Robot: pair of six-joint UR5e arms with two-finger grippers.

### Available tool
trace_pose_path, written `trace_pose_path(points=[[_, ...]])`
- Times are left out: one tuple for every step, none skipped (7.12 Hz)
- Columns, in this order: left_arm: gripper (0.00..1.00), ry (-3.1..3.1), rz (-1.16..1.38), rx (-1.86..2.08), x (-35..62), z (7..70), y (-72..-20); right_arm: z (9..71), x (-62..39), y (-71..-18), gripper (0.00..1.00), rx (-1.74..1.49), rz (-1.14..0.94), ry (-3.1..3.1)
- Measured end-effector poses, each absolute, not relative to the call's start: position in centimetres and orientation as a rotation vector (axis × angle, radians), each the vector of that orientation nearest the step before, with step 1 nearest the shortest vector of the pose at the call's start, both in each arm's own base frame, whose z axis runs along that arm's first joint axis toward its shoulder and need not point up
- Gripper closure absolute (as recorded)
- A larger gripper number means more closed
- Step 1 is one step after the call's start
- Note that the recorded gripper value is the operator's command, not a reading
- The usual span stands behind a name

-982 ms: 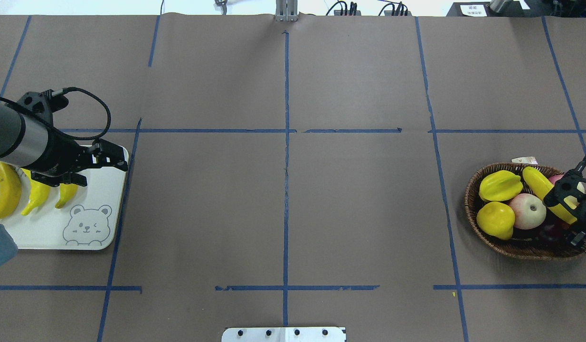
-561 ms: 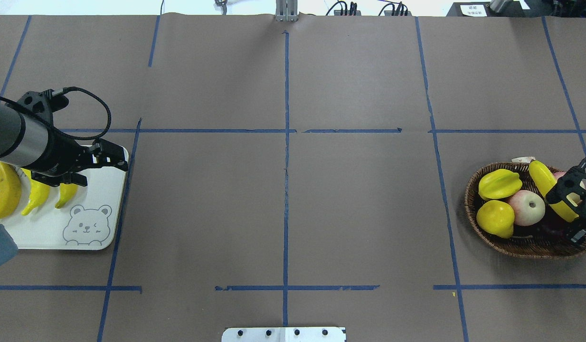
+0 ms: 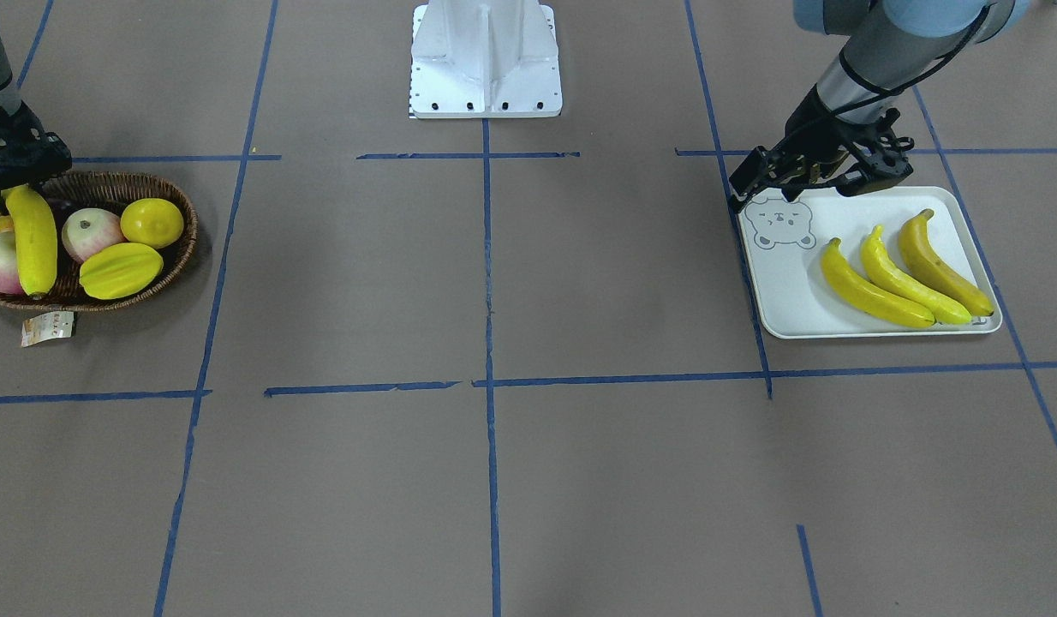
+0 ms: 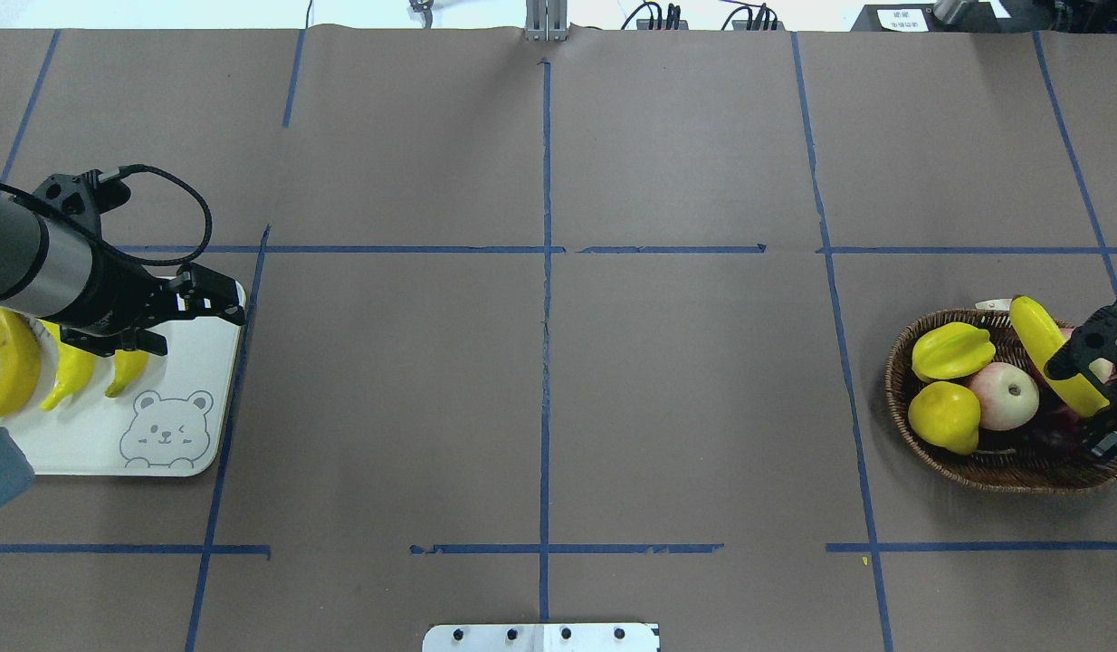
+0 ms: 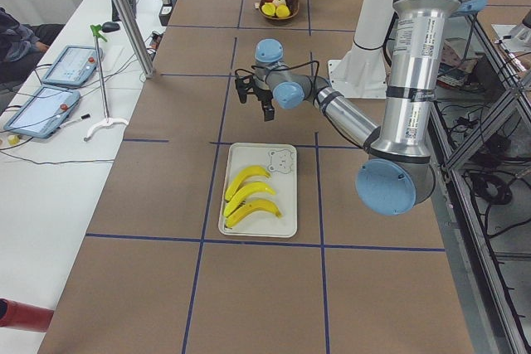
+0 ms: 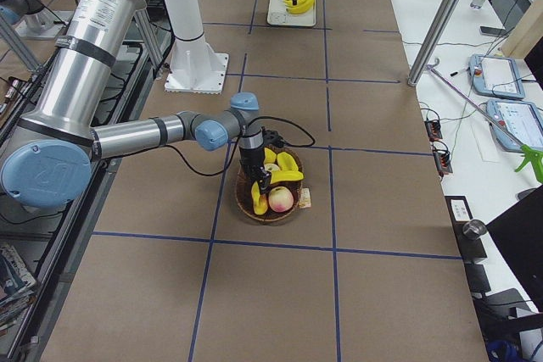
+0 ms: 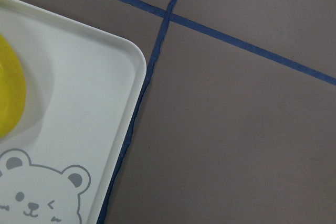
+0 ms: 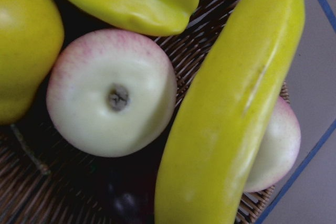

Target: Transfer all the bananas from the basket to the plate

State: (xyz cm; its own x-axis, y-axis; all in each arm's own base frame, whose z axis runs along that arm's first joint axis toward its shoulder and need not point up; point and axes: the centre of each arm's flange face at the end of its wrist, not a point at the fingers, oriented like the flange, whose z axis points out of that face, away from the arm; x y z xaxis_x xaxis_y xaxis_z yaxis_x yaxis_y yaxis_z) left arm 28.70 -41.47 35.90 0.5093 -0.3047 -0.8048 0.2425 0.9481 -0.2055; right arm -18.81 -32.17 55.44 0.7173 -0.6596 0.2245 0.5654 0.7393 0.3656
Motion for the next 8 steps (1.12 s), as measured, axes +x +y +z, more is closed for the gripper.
trace_pose_path(points=[[0.0,0.984,-0.329,-0.069,28.7,35.8,-41.5,54.2,-18.2,-32.4,0.99,0.282,-0.669,-0.406],[0.0,0.988,-0.328,-0.068,28.7,35.7,-41.5,52.9,-17.7,-32.7,0.99,0.281,-0.651,-0.465],[0.0,0.996,-0.324,-0.064,28.7,35.4,-41.5,51.5,-17.3,-33.0,0.98,0.284,-0.637,-0.527],[0.0,1.01,-0.322,-0.056,28.8,34.6,-41.5,49.9,-17.2,-33.6,0.98,0.291,-0.623,-0.591],[0.0,1.029,-0.327,-0.048,28.9,33.5,-41.6,48.5,-17.3,-34.3,0.98,0.299,-0.612,-0.653],[0.0,1.051,-0.337,-0.044,29.0,32.2,-41.7,47.0,-17.5,-35.1,0.98,0.307,-0.601,-0.713],[0.0,1.07,-0.345,-0.041,29.1,31.0,-41.8,45.2,-17.9,-36.0,0.98,0.313,-0.575,-0.773],[0.0,1.086,-0.344,-0.035,29.3,30.1,-42.0,42.9,-18.8,-37.0,0.98,0.311,-0.521,-0.838]])
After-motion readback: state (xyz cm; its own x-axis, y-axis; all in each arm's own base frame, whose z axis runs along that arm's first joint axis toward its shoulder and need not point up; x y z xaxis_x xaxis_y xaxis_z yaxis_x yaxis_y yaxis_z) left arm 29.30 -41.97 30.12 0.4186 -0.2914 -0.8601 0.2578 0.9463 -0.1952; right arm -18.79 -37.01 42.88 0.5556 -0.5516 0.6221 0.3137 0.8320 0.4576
